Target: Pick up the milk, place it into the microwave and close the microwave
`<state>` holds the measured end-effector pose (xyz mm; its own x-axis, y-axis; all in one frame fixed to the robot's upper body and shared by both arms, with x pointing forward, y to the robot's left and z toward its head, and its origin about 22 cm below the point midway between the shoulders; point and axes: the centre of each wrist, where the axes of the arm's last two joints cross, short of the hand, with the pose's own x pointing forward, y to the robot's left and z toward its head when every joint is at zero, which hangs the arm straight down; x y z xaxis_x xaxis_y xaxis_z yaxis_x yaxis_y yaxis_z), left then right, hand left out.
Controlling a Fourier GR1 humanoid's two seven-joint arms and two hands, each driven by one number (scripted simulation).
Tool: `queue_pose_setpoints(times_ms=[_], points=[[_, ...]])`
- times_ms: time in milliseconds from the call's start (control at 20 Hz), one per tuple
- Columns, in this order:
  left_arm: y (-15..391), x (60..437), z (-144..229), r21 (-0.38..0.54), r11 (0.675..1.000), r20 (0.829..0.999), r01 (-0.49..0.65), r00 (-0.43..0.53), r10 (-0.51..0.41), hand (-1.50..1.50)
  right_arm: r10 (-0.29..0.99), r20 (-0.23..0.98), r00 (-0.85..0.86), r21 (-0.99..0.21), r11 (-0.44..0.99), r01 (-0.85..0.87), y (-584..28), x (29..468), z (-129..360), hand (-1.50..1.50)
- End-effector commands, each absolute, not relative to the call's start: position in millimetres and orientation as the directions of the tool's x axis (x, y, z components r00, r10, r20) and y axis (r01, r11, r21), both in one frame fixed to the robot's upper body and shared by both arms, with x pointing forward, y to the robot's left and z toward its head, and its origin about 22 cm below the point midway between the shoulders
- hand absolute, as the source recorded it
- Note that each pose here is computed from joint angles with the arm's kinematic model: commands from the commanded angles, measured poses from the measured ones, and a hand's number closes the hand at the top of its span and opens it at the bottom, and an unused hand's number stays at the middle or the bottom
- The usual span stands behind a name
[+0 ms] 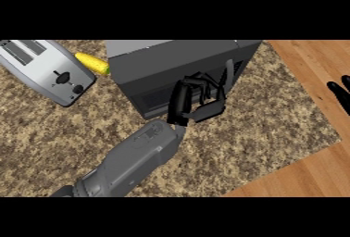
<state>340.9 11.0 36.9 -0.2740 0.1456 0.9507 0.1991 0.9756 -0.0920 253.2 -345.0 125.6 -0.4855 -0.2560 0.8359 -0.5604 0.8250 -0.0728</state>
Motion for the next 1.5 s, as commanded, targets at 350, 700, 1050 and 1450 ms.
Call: queue_pose_setpoints(times_ms=[350,700,1050,1450], points=[[18,362,43,-0.114,0.983,0.949,0.147,-0.277,0.151,1.5,-0.26,0.833,-0.489,-0.068,0.828,-0.557,-351,254,140,-1.5],[16,362,42,-0.104,0.983,0.942,0.15,-0.302,0.145,1.5,-0.262,0.83,-0.492,-0.073,0.824,-0.562,-355,254,149,-1.5],[16,362,42,-0.122,0.981,0.939,0.154,-0.301,0.164,1.5,-0.289,0.832,-0.473,-0.077,0.784,-0.615,-354,256,155,-1.5],[15,363,41,-0.126,0.981,0.936,0.147,-0.31,0.167,1.5,-0.313,0.848,-0.428,-0.06,0.746,-0.663,-352,255,155,-1.5]])
